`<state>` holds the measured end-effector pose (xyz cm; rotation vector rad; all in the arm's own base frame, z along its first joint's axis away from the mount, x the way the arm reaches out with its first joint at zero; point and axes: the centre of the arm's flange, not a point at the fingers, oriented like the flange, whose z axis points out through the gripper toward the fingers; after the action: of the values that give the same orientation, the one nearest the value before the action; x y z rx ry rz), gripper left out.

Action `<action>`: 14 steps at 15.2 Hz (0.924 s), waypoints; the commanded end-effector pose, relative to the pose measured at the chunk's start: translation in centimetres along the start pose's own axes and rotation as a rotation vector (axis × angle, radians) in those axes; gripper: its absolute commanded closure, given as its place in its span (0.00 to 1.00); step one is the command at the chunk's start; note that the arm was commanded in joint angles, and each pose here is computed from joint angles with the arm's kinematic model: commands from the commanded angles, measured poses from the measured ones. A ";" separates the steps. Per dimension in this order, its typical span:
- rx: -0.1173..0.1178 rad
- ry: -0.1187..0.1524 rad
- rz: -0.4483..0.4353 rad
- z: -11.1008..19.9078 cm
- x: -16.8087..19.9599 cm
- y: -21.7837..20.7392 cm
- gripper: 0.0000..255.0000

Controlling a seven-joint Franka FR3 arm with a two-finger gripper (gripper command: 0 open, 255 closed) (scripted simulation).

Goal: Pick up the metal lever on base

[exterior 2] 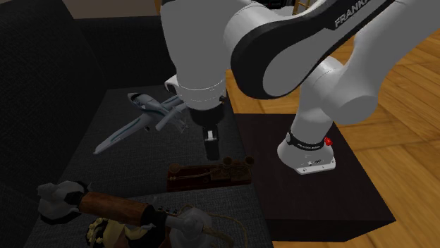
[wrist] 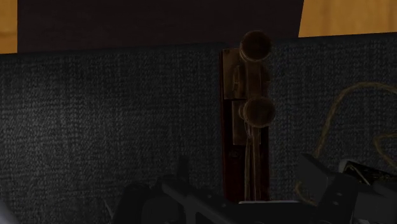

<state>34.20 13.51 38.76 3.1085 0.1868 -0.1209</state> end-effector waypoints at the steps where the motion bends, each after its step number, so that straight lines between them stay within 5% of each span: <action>1: 0.008 -0.002 0.006 2.2 1.0 -1.5 0.00; 12: 0.013 -0.004 0.009 7.4 1.8 -2.5 0.00; 13: 0.013 -0.004 0.009 7.3 1.8 -2.5 1.00; 14: 0.013 -0.004 0.009 7.3 1.8 -2.5 1.00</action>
<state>35.13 15.96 31.29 3.1213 0.1728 -0.1289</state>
